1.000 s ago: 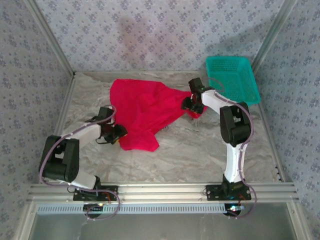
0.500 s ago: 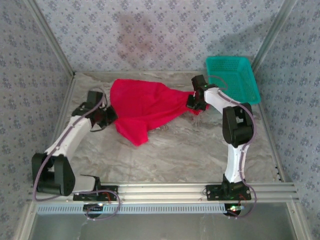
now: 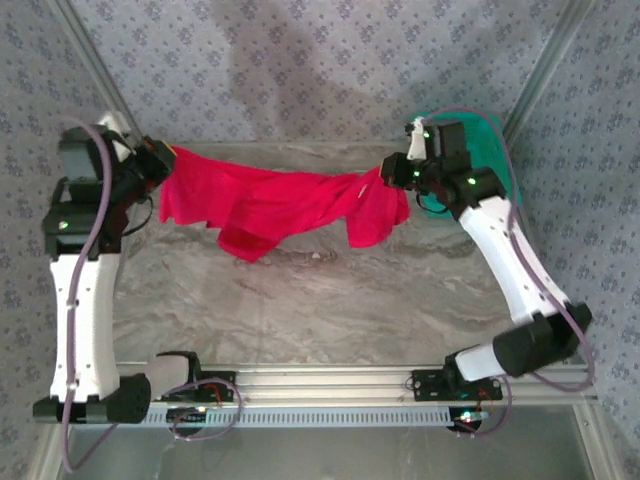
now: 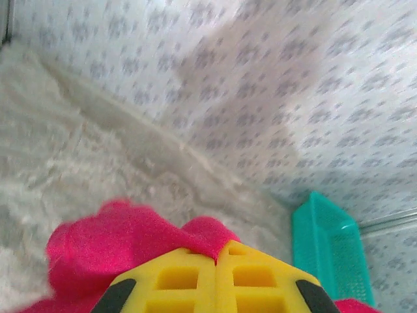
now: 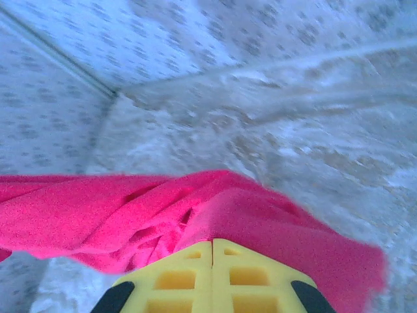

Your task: Fold the inside-out t-shirt

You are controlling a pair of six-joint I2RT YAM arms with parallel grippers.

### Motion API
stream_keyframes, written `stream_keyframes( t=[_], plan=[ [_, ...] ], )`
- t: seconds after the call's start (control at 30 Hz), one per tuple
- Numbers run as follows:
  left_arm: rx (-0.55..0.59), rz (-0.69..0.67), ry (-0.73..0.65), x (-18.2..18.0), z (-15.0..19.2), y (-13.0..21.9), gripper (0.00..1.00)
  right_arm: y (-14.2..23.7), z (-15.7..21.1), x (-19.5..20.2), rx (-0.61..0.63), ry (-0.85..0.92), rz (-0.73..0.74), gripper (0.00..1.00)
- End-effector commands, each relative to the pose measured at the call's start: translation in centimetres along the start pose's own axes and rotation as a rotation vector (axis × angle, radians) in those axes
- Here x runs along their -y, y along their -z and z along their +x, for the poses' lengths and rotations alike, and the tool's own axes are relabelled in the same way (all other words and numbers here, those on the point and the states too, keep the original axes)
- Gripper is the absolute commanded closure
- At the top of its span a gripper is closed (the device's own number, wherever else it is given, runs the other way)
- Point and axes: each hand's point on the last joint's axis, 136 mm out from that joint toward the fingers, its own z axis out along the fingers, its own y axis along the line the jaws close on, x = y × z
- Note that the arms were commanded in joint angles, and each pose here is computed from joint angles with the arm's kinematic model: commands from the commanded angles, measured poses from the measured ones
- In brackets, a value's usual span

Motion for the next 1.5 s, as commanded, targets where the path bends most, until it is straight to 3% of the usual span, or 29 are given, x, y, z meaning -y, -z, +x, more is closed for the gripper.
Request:
stream_keyframes(
  t=[0.0,0.1,0.37,0.47,0.63,0.8,0.97,1.2,1.33,1.37,1.47],
  plan=[
    [0.075,0.001,-0.038,1.1,-2.3,2.3,1.0,2.8,-0.4,-2.2,0.049,-0.004,-0.089,1.0],
    [0.091,-0.016,-0.053,1.4,-3.7,0.7,1.0,3.7,-0.7,-2.0,0.067,0.006,-0.079,1.0],
    [-0.052,-0.146,-0.016,-1.4,-4.7,-13.1,1.0,2.0,0.3,1.5,0.027,-0.026,-0.008,1.0],
    [-0.085,-0.14,0.003,-1.4,-5.2,-16.2,1.0,2.8,-0.2,2.6,0.049,-0.035,0.022,1.0],
    [-0.064,-0.114,0.084,-2.4,-6.8,-18.0,1.0,5.2,-1.8,3.2,0.114,-0.041,0.024,1.0],
    [-0.088,-0.186,0.132,-5.4,-6.5,-19.1,1.0,6.7,-1.4,2.7,0.13,-0.026,0.014,1.0],
    [-0.134,-0.244,0.131,-7.7,-5.1,-20.5,1.0,7.0,1.7,2.4,0.081,-0.027,-0.029,1.0],
    [-0.243,-0.333,0.145,-11.8,-1.7,-24.4,1.0,6.7,9.6,0.1,-0.038,0.009,-0.186,1.0],
    [-0.347,-0.348,0.173,-13.8,1.9,-27.9,1.0,4.1,13.9,-0.3,-0.118,-0.005,-0.235,1.0],
    [-0.382,-0.352,0.176,-14.3,3.1,-28.8,1.0,3.0,15.5,-0.4,-0.157,-0.01,-0.247,0.97],
    [-0.471,-0.365,0.158,-15.0,6.3,-30.3,1.0,-0.1,19.0,-0.3,-0.231,-0.005,-0.245,0.51]
  ],
)
